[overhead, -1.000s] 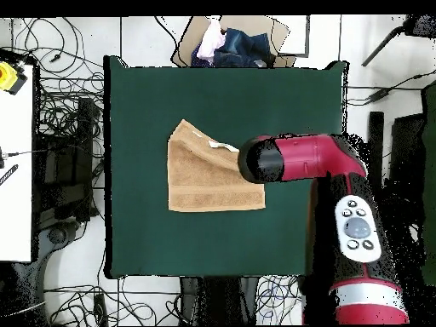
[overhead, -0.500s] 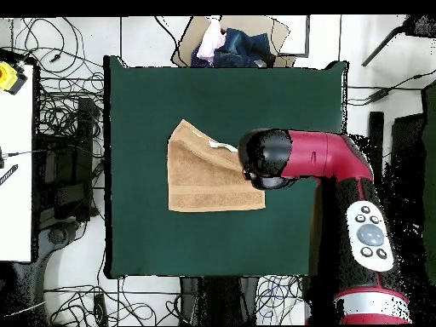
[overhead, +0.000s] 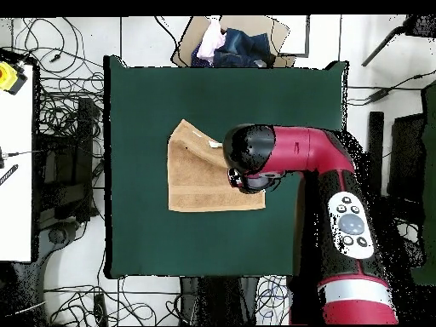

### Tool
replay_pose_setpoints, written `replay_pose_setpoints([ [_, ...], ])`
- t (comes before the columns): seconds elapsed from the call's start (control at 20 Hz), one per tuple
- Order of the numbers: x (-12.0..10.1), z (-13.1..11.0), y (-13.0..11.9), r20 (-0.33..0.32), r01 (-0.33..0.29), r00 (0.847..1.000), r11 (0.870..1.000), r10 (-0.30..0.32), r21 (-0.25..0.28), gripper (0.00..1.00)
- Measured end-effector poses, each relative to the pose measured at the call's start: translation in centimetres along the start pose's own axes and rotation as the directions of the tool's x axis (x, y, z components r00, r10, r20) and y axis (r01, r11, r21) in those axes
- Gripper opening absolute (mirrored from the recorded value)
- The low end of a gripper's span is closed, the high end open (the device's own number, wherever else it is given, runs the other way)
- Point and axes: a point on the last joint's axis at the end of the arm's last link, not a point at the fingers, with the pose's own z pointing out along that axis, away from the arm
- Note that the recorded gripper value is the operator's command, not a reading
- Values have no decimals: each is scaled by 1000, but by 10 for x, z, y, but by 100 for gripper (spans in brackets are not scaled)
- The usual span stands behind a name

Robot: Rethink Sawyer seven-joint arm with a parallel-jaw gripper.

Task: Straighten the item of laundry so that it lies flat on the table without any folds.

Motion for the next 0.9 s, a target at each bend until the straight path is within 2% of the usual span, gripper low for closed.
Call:
replay_pose_setpoints([
  [0.15, -4, 4, 8, -22, 10, 1000, 1000, -10, 3, 0],
  [0.4, -8, 10, 33, -115, 44, 992, 999, -43, 3, 0],
  [0.45, -9, 12, 44, -168, 57, 984, 998, -56, 0, 0],
  [0.6, -9, 15, 54, -225, 65, 972, 998, -64, -2, 0],
  [0.75, -10, 20, 67, -323, 73, 944, 997, -70, -4, 0],
  [0.8, -10, 21, 69, -340, 74, 938, 997, -71, -3, 0],
  [0.9, -12, 25, 75, -393, 79, 917, 997, -73, -2, 0],
])
